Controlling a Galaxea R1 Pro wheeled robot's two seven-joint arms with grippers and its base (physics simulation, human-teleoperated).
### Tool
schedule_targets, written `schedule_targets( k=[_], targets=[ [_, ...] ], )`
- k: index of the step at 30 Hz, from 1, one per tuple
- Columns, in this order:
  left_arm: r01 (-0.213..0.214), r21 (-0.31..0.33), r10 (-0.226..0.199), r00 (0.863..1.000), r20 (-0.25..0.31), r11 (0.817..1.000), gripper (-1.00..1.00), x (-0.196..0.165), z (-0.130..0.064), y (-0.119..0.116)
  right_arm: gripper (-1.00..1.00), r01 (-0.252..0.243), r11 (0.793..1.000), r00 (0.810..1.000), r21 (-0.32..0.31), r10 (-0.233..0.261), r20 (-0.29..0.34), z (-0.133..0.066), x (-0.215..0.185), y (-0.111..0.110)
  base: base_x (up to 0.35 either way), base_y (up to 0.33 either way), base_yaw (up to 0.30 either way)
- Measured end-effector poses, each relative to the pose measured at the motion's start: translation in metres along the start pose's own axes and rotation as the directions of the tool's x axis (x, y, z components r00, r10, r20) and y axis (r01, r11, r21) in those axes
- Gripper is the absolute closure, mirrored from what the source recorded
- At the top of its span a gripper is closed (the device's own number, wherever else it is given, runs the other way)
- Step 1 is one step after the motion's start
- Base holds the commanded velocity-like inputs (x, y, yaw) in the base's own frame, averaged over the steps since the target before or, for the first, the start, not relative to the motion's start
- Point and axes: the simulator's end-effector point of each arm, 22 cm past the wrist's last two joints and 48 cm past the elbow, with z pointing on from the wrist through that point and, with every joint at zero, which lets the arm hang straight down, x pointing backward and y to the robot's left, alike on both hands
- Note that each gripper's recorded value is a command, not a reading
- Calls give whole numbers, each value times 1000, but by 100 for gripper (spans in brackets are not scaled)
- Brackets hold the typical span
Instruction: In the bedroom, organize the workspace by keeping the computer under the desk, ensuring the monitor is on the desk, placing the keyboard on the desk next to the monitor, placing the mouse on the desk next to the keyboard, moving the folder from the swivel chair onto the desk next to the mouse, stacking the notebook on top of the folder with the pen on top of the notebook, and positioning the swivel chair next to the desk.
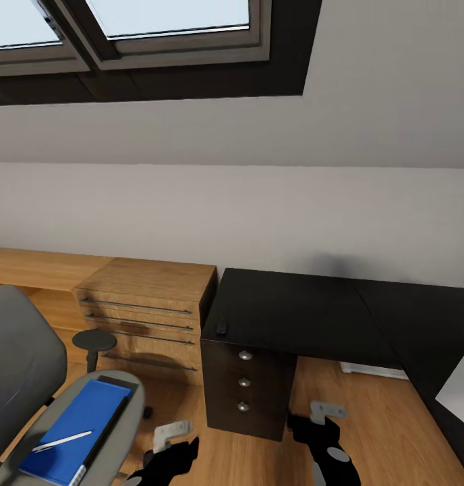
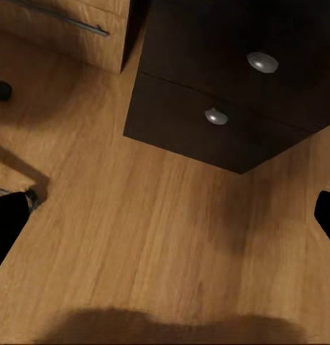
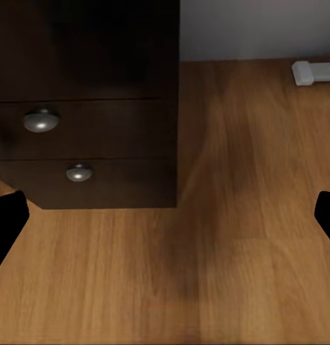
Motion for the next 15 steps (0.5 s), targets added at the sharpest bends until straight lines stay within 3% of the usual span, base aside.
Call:
schedule_targets(
  k=[4, 9, 15],
  targets=[
    [-33, -47, 29, 997, -78, 998, -100, 35, 8, 29, -100, 10, 1000, 999, 3, -10, -51, 2, 26, -2, 0, 0, 0],
    [-51, -78, 39, 989, -141, 996, -100, 67, 13, 49, -100, 16, 1000, 997, 8, -15, -81, 6, 54, -3, 0, 0, 0],
    [-56, -124, 36, 987, -159, 991, -100, 99, 18, 75, -100, 14, 1000, 998, 14, -13, -62, 9, 79, -5, 0, 0, 0]
  ],
)
